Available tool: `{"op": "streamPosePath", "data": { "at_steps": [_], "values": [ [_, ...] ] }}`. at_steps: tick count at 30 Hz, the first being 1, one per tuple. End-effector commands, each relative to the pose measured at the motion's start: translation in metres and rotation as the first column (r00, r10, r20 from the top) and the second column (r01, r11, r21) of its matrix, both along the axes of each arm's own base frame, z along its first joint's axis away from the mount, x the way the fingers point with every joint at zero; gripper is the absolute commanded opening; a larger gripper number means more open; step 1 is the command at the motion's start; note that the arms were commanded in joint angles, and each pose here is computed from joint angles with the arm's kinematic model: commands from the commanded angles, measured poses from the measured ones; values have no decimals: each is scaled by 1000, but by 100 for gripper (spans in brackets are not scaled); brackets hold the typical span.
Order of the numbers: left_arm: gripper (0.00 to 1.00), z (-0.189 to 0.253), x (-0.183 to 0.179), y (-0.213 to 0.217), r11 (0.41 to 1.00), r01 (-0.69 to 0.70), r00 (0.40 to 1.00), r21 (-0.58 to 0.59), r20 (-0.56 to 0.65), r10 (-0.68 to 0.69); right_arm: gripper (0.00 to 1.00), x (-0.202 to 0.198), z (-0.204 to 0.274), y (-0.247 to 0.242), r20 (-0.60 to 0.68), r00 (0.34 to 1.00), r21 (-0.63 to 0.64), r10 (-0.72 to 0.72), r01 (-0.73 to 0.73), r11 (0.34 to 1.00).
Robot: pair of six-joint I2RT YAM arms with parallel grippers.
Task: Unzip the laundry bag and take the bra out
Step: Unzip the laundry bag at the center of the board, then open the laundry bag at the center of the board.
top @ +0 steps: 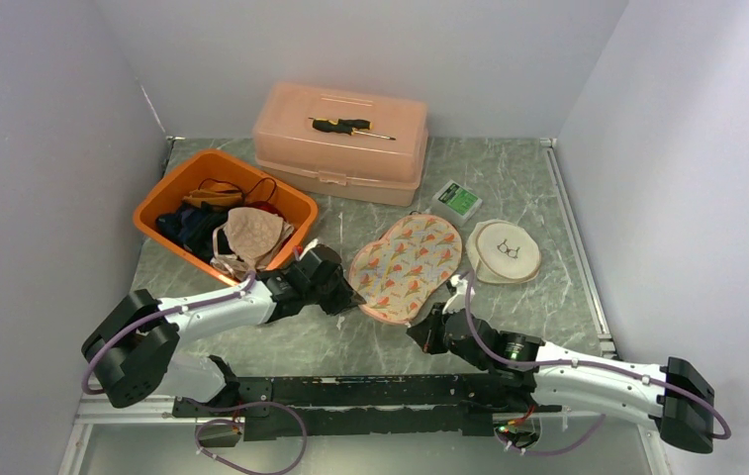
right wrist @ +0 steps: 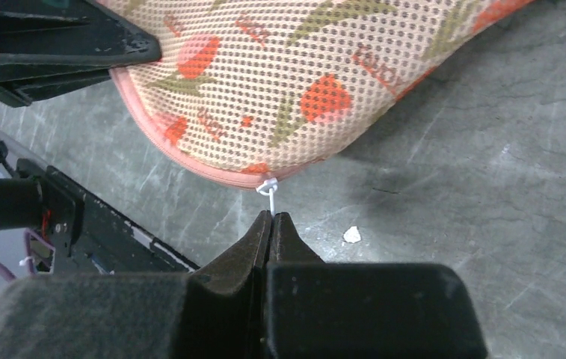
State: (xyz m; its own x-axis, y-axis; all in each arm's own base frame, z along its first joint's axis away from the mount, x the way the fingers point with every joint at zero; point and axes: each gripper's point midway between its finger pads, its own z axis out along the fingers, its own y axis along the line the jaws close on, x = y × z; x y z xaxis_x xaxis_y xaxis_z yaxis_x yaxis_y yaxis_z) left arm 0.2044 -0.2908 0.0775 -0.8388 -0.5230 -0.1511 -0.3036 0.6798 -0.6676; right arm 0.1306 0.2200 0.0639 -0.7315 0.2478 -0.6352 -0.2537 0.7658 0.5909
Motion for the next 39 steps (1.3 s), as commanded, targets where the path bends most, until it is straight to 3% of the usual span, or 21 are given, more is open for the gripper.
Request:
{"op": "streamPosePath", "data": {
  "at_steps": [1,11,15,18,22,24,28,33,39],
  "values": [
    [3,7,7,4,1000,9,999,17,42,-10,0,8,-17,-19,-14,994,-67,-109,107,992],
    [3,5,2,-1,997,71,995,5,66,-71,0,10,-18,-18,-15,993,-72,-121,120,990],
    [15,8,1,-4,994,112,990,3,84,-112,52,6,1,-8,12,999,-51,-41,42,998],
    [32,13,-3,-7,988,152,983,12,100,-152,67,3,23,-3,41,999,-64,23,-20,998],
    [62,21,-12,7,978,189,974,84,111,-198,71,8,60,-4,92,995,-81,35,-28,996],
    [69,30,-16,21,970,199,968,140,130,-217,72,13,76,-9,127,992,-94,19,-8,996],
    [72,54,-14,45,946,207,940,248,217,-263,72,30,93,-25,209,975,-100,-76,99,990],
    [70,78,11,38,909,249,845,333,384,-372,71,43,77,-33,280,942,11,-183,188,982],
    [71,63,44,32,881,251,827,400,384,-410,67,33,61,-19,283,950,127,-132,99,987]
  ]
}}
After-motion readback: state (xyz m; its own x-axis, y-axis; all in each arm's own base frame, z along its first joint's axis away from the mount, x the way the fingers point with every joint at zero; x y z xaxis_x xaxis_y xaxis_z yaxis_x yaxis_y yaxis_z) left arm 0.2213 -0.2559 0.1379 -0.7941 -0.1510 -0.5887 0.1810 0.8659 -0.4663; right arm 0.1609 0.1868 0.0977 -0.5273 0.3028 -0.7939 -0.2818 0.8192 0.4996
